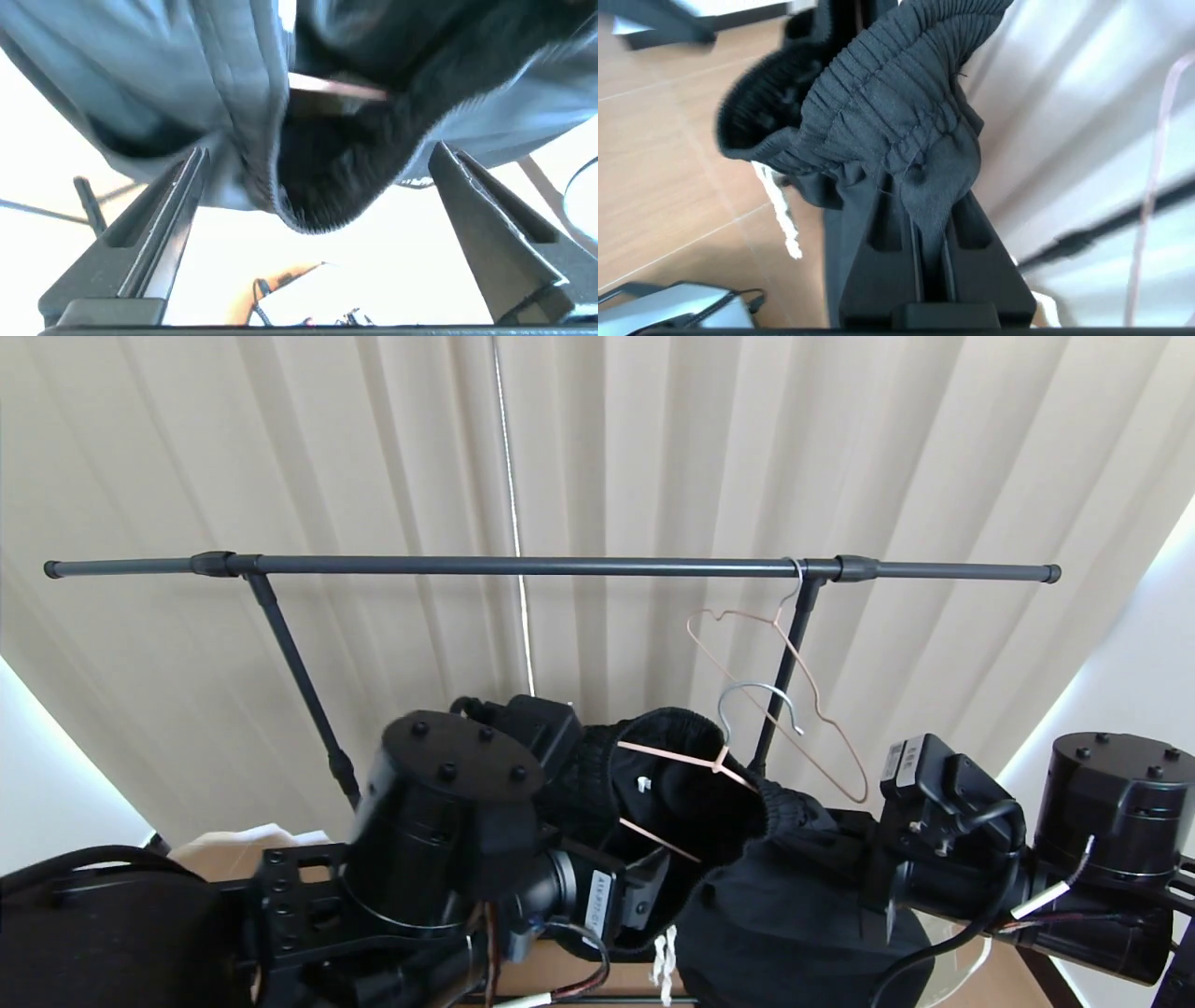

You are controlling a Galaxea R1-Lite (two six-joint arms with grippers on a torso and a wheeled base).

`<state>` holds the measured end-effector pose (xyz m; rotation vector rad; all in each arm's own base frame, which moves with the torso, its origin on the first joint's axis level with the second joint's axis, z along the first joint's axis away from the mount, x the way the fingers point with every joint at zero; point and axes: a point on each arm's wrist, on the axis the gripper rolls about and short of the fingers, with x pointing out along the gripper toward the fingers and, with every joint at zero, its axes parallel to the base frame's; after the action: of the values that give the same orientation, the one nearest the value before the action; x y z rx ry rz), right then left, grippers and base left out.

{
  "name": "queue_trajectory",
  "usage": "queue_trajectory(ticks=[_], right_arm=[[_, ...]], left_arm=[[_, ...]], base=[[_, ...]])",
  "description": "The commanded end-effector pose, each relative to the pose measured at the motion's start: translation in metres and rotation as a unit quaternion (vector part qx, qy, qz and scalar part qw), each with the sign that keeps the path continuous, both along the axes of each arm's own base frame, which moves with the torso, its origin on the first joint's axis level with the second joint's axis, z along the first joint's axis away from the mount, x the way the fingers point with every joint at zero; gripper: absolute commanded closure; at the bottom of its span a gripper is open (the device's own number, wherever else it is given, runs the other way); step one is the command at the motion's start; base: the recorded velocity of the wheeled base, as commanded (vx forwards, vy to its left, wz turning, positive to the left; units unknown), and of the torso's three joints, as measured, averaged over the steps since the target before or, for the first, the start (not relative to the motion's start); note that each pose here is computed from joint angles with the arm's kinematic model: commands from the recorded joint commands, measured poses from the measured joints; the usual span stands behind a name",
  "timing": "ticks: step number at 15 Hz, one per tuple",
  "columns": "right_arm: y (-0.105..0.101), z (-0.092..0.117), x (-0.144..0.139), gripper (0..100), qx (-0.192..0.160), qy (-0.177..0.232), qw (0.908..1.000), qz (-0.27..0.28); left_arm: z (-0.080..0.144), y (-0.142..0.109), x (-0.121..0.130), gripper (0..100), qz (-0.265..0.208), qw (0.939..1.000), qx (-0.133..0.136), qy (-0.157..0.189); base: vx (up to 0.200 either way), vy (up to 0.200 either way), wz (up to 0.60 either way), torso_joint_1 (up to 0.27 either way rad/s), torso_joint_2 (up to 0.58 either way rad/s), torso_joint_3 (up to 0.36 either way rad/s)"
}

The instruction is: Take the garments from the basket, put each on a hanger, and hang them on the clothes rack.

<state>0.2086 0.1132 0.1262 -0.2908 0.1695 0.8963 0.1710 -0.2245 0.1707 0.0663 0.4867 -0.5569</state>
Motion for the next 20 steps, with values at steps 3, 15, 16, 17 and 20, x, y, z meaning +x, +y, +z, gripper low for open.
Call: queue_trajectory(ticks=[3,15,16,17,20], right_arm=[[-0.004,-0.003,-0.002,100,0.007,0.009,0.9996,0.026],[-0.007,-0.008,-0.012,100,0.015,0.027,0.9964,0.079],[-0.007,-0.008,-0.013,100,0.015,0.027,0.9964,0.079],[-0.007,-0.008,-0.013,100,0.016,0.028,0.9963,0.080],[-0.006,-0.008,-0.014,100,0.023,0.030,0.9939,0.104]], left_arm=[[0.038,0.053,0.001,0,-0.032,0.9975,-0.023,-0.058],[0.061,0.087,0.080,0,-0.289,0.9522,0.094,-0.027],[0.055,0.086,0.085,0,-0.321,0.9414,0.098,-0.036],[0.051,0.085,0.089,0,-0.334,0.9363,0.102,-0.040],[0.034,0.082,0.097,0,-0.388,0.9109,0.126,-0.063]], base=[[0.000,0.000,0.00,0.000,0.00,0.000],[0.000,0.000,0.00,0.000,0.00,0.000],[0.000,0.000,0.00,0.000,0.00,0.000],[0.000,0.000,0.00,0.000,0.00,0.000],[0.000,0.000,0.00,0.000,0.00,0.000]])
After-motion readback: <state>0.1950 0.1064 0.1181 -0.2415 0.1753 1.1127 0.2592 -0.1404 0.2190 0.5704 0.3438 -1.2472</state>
